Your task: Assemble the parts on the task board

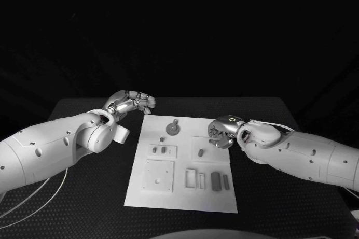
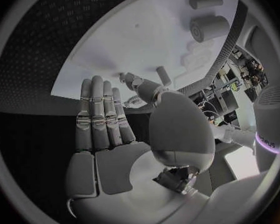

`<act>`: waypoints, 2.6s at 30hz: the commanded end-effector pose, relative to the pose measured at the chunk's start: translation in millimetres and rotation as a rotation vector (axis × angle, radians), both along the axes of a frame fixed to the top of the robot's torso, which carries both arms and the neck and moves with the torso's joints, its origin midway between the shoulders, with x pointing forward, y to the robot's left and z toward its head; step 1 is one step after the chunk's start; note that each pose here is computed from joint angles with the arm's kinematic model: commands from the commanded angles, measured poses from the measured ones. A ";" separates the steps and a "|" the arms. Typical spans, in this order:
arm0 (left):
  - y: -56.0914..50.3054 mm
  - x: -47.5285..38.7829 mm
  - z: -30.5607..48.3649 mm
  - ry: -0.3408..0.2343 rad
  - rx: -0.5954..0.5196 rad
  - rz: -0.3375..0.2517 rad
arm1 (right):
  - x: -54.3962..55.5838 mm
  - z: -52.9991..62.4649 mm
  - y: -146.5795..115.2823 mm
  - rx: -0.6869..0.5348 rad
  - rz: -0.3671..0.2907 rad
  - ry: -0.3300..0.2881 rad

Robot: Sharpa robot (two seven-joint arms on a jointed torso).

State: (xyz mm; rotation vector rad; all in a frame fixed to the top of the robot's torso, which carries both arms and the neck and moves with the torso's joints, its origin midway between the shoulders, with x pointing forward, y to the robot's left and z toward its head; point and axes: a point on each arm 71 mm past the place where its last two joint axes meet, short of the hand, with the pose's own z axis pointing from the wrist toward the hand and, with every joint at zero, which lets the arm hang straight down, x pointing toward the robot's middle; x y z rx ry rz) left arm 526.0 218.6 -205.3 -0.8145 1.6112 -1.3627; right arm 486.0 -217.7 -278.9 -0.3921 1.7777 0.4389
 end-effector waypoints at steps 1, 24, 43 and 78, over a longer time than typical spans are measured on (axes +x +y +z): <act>-0.1 0.3 1.3 -0.008 -0.017 0.002 | -1.4 -1.8 4.7 -0.007 0.017 -0.007; -0.6 0.9 0.6 0.001 -0.021 -0.005 | -3.5 -19.8 7.3 -0.057 0.027 0.010; 0.6 0.8 0.0 0.009 -0.021 -0.010 | -11.5 -32.3 6.8 -0.124 0.052 0.010; 1.8 0.7 0.0 0.008 -0.023 -0.012 | -17.1 -32.8 10.4 -0.103 0.074 -0.094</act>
